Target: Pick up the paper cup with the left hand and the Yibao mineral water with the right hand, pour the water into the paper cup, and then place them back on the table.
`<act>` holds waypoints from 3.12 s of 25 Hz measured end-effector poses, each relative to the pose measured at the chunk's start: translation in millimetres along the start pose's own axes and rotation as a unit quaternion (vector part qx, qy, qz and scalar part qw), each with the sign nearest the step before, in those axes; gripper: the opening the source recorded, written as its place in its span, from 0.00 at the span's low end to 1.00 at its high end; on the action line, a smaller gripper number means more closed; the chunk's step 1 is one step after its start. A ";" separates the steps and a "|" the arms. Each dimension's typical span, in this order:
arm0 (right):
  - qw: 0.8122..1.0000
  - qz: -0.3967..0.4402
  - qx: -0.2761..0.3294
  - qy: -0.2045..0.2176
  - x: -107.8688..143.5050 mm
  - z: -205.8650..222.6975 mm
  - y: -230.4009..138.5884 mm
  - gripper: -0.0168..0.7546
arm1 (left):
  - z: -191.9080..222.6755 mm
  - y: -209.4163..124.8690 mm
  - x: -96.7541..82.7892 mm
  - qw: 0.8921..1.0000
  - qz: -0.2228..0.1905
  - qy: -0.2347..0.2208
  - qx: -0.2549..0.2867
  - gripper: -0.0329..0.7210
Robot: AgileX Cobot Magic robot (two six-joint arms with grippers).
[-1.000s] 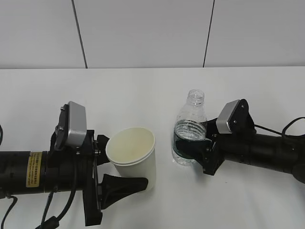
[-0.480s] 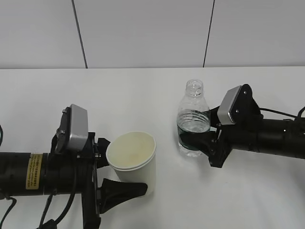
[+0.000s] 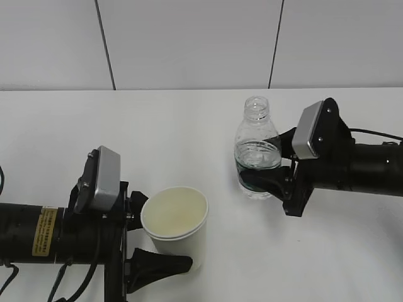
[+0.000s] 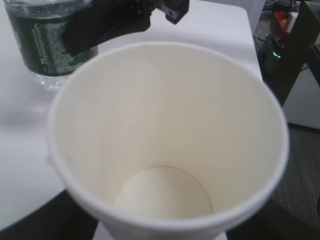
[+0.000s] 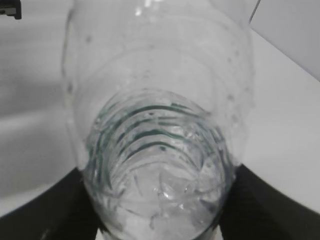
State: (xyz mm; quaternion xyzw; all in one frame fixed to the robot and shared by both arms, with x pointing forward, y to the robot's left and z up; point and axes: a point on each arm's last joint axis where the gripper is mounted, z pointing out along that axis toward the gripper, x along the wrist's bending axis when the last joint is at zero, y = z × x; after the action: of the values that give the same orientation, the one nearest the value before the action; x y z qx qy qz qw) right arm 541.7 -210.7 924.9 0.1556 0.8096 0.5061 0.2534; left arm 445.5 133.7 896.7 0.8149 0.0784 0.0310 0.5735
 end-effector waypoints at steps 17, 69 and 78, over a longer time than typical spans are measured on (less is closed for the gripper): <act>0.997 -0.066 0.043 0.007 -3.1 22.1 19.6 0.61 | 1.7 -6.6 12.3 0.998 0.021 0.063 0.006 0.67; 0.956 -0.270 0.111 0.033 -19.6 35.9 36.9 0.61 | 32.8 -12.4 37.6 0.996 0.027 0.081 0.021 0.67; 0.930 -0.334 0.140 0.056 -10.2 44.6 41.2 0.61 | 32.8 -12.4 37.7 0.996 0.027 0.081 0.021 0.67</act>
State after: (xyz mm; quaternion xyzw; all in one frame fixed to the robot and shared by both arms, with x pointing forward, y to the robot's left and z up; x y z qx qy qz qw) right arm 575.3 -164.8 948.5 -0.1186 0.8904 0.2813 0.3377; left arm 486.2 113.5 872.4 0.8230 0.1036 0.1108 0.5473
